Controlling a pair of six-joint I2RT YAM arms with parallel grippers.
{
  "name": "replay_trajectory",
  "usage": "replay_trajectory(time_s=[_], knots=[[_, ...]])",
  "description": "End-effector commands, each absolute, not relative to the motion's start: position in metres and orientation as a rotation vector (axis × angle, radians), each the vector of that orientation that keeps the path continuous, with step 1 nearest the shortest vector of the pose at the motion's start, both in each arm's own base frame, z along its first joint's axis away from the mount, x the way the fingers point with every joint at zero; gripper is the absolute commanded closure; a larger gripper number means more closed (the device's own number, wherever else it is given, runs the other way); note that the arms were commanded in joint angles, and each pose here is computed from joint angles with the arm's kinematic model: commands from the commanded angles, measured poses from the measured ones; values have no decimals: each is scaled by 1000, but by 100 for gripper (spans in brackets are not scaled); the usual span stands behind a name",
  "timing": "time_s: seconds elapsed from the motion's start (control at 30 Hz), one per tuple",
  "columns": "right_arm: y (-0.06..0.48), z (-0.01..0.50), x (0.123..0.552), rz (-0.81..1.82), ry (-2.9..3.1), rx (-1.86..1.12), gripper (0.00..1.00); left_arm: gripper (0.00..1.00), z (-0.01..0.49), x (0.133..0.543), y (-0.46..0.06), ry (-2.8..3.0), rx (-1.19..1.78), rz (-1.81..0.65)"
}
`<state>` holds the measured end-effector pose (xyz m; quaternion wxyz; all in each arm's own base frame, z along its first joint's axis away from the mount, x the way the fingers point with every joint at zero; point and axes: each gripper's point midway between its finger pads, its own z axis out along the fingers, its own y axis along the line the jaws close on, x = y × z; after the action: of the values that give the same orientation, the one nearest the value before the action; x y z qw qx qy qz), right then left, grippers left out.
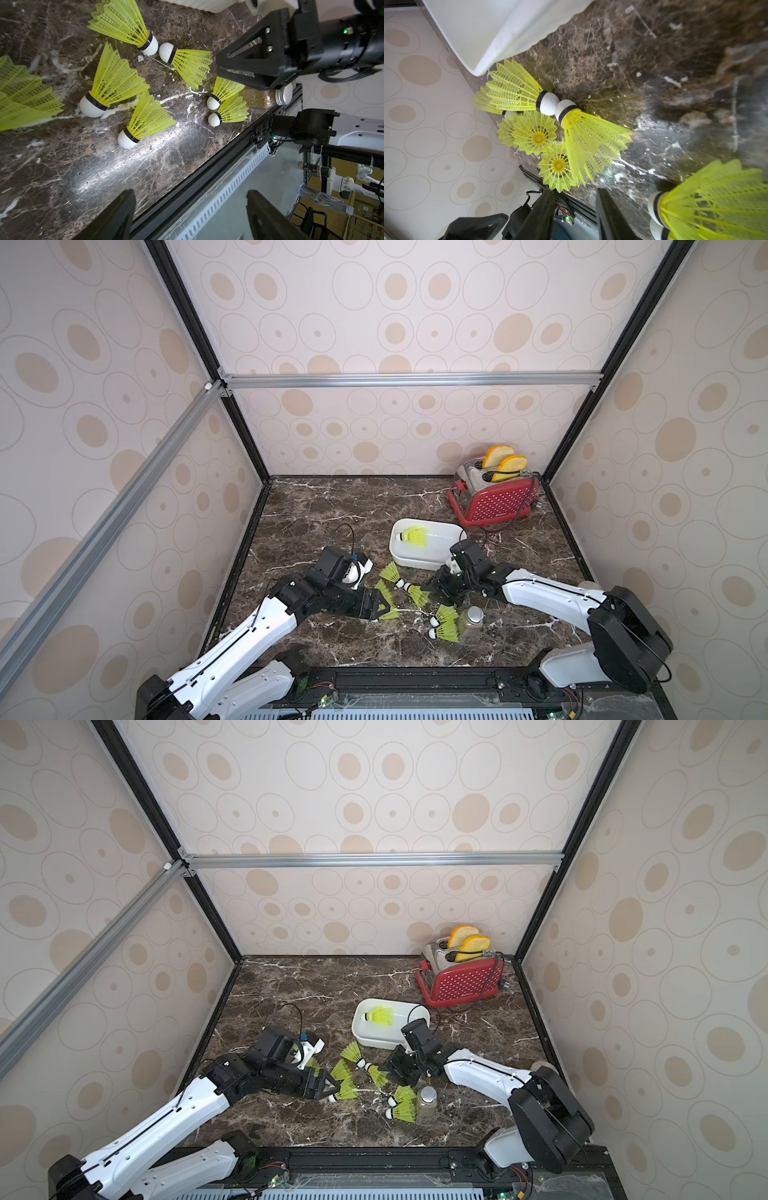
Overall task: Put the shuttlecocks into the storage box
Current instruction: Pick up the shuttlecock at the center of the board.
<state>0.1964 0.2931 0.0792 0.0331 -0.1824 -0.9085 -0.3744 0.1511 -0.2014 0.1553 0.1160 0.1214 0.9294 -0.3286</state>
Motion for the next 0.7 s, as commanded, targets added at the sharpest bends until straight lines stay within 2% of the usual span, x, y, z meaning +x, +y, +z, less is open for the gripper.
replay_trajectory(time_s=[0.0, 0.37, 0.5, 0.6, 0.67], knots=[[297, 70, 198, -1142, -2787, -599, 62, 14, 157, 152, -201, 2707, 336, -967], [303, 52, 205, -1105, -2803, -621, 68, 14, 159, 149, -199, 2701, 331, -970], [305, 48, 208, -1093, -2814, -627, 74, 14, 160, 148, -198, 2701, 333, -974], [303, 47, 210, -1078, -2830, -643, 86, 14, 159, 147, -199, 2704, 338, -983], [301, 49, 210, -1070, -2841, -648, 100, 14, 160, 146, -200, 2703, 345, -991]])
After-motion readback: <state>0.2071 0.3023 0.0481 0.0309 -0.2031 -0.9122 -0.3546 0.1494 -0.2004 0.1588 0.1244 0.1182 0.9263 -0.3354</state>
